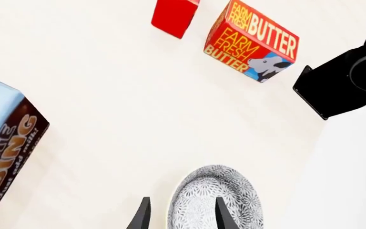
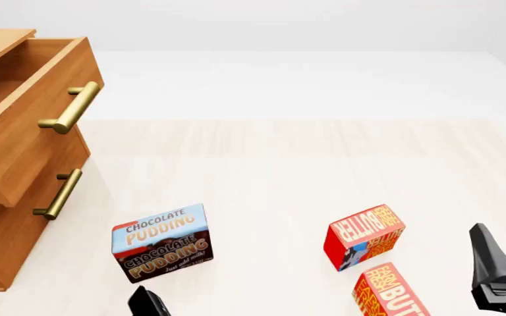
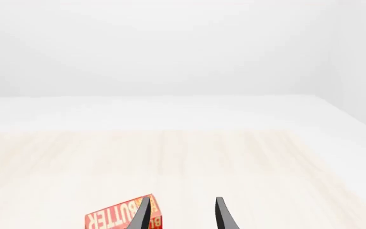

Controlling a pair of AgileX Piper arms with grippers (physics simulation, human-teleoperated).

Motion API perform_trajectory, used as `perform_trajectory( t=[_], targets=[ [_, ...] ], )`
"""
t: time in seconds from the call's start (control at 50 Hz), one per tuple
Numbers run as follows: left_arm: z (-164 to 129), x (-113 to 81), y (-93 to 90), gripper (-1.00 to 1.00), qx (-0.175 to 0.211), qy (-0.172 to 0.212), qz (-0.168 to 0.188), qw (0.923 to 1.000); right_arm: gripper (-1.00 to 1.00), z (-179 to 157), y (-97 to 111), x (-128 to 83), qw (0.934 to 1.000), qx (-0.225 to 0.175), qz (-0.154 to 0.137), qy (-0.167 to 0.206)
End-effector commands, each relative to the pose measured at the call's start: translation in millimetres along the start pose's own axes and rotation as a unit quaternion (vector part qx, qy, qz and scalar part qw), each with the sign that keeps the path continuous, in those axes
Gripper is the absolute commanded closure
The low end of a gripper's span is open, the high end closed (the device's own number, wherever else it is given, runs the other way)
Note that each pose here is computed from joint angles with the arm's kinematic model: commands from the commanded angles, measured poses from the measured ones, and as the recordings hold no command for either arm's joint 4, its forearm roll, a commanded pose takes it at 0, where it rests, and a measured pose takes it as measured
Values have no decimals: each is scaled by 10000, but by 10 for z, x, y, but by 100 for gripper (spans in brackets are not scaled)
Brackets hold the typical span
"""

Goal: Put the bowl in the top drawer of the cabinet.

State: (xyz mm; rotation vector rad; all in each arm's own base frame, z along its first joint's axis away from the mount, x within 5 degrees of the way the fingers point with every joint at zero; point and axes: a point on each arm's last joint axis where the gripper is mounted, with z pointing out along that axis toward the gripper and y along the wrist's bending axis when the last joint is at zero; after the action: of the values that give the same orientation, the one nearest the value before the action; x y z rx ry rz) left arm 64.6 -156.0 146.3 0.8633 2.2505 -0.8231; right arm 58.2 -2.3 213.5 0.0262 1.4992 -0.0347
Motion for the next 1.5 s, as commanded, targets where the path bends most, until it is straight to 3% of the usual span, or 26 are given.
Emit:
perform_trajectory(
  t=[0.02, 0.76, 0.78, 1.5],
  targets=[
    [80, 47, 5, -100, 32, 17, -51, 10000, -100, 17, -4, 7, 10000, 31, -25, 55],
    [191, 151, 13, -100, 104, 57, -144, 9998, -100, 49, -8, 16, 9999, 60, -65, 141],
    [185, 142, 16, 100, 95, 41, -138, 9999, -100, 49, -8, 16, 9999, 62, -65, 141],
    [-24, -103, 9, 100, -40, -199, 38, 9998, -100, 18, 1, 7, 10000, -8, -2, 54]
  ],
)
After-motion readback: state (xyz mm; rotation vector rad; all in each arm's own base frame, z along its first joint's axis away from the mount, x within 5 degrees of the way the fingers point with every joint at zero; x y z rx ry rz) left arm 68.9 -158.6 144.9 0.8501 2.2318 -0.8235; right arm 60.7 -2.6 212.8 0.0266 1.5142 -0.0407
